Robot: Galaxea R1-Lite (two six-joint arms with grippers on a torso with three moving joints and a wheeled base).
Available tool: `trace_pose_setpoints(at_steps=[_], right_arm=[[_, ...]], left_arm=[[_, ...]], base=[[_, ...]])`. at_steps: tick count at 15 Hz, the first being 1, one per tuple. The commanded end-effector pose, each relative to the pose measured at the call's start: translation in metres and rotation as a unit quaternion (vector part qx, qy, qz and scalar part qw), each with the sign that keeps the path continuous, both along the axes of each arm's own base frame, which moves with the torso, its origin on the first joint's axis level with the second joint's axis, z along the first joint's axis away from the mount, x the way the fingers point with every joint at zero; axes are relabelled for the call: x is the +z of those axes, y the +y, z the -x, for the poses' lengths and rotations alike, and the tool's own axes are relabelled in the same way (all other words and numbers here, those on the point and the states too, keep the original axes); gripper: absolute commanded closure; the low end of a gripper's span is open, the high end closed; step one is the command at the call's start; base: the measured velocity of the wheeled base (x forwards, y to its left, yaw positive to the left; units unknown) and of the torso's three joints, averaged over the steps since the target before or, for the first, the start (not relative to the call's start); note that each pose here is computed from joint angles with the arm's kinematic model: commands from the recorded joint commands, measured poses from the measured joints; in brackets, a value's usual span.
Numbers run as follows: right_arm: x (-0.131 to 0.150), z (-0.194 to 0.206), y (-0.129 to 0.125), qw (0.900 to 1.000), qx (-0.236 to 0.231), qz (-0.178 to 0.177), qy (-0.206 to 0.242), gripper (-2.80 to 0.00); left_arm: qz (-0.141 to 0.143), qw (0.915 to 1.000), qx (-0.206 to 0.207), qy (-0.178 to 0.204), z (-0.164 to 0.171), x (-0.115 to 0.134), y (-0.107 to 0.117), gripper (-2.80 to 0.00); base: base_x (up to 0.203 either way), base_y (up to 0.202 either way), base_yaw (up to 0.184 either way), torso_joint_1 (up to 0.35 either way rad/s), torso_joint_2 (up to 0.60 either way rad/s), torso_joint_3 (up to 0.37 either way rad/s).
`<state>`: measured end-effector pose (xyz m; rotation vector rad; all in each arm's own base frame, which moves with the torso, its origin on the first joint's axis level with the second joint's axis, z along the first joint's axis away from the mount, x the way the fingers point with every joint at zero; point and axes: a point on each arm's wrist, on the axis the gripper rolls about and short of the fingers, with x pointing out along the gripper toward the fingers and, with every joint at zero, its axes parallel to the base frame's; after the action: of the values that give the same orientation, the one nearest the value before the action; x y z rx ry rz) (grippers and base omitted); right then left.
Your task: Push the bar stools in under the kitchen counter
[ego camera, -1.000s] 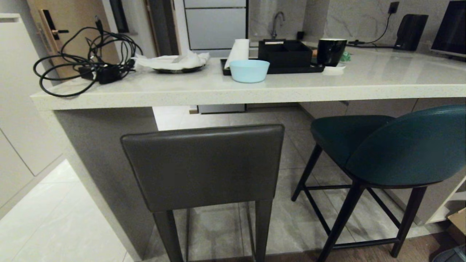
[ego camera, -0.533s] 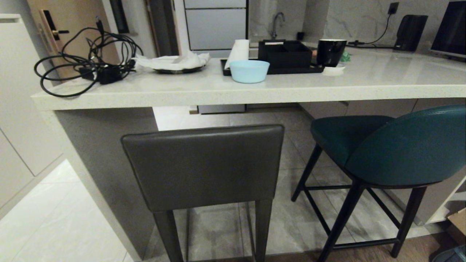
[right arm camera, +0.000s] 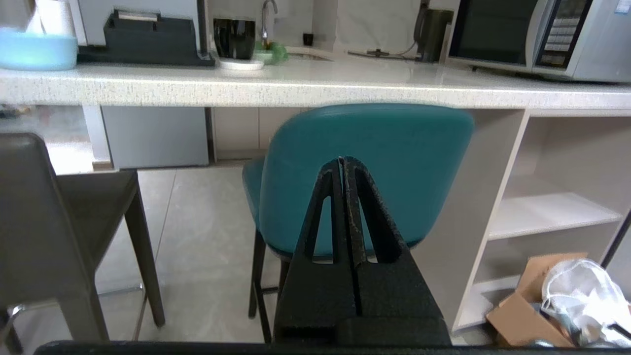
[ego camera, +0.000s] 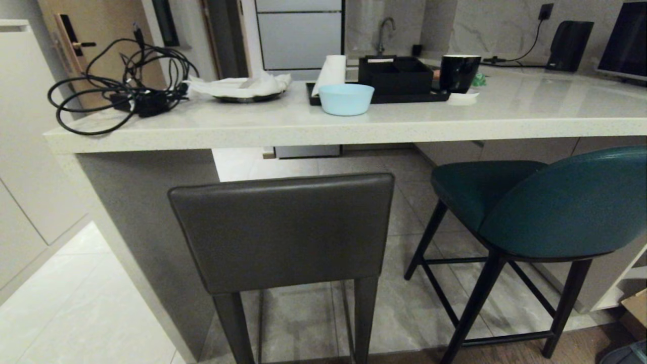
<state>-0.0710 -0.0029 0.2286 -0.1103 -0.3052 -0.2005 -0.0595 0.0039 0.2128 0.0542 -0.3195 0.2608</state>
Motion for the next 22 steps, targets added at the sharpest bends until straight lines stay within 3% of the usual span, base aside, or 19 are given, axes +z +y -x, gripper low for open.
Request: trace_pose_setpoints(at_steps=[1, 3, 7, 11, 12, 14, 16, 20, 22], right_arm=[[-0.018, 0.009, 0.000, 1.000, 0.001, 0.002, -0.003, 0.00], [-0.044, 0.016, 0.000, 1.000, 0.011, 0.006, 0.020, 0.00], [-0.096, -0.017, 0.001, 0.992, 0.040, -0.008, 0.118, 0.00], [-0.149, -0.048, 0.002, 0.988, 0.060, 0.022, 0.143, 0.00], [-0.151, -0.049, 0.003, 0.986, 0.076, 0.031, 0.142, 0.00], [-0.155, -0.048, 0.004, 0.980, 0.109, 0.022, 0.166, 0.00], [-0.154, -0.048, 0.004, 0.980, 0.114, 0.001, 0.162, 0.00], [-0.154, -0.048, 0.004, 0.980, 0.113, 0.000, 0.162, 0.00], [-0.154, -0.048, 0.004, 0.980, 0.113, 0.000, 0.162, 0.00]], left_arm=[[-0.027, 0.9987, -0.042, -0.012, 0.014, -0.021, -0.002, 0.00], [-0.035, 0.9959, -0.070, 0.046, 0.011, -0.050, -0.002, 0.00], [-0.036, 0.9854, -0.109, 0.125, -0.012, -0.088, -0.004, 0.00], [-0.029, 0.9766, -0.108, 0.183, -0.026, -0.120, -0.003, 0.00], [-0.031, 0.9761, -0.111, 0.184, -0.032, -0.130, -0.004, 0.00], [-0.040, 0.9826, -0.125, 0.132, -0.037, -0.131, -0.004, 0.00], [-0.040, 0.9774, -0.140, 0.154, -0.038, -0.138, -0.005, 0.00], [-0.016, 0.9782, -0.141, 0.152, -0.038, -0.138, -0.005, 0.00], [-0.018, 0.9782, -0.141, 0.152, -0.038, -0.138, -0.005, 0.00]], base=[[0.000, 0.000, 0.000, 0.000, 0.00, 0.000], [0.000, 0.000, 0.000, 0.000, 0.00, 0.000], [0.000, 0.000, 0.000, 0.000, 0.00, 0.000], [0.000, 0.000, 0.000, 0.000, 0.00, 0.000], [0.000, 0.000, 0.000, 0.000, 0.00, 0.000], [0.000, 0.000, 0.000, 0.000, 0.00, 0.000], [0.000, 0.000, 0.000, 0.000, 0.00, 0.000], [0.000, 0.000, 0.000, 0.000, 0.00, 0.000], [0.000, 0.000, 0.000, 0.000, 0.00, 0.000]])
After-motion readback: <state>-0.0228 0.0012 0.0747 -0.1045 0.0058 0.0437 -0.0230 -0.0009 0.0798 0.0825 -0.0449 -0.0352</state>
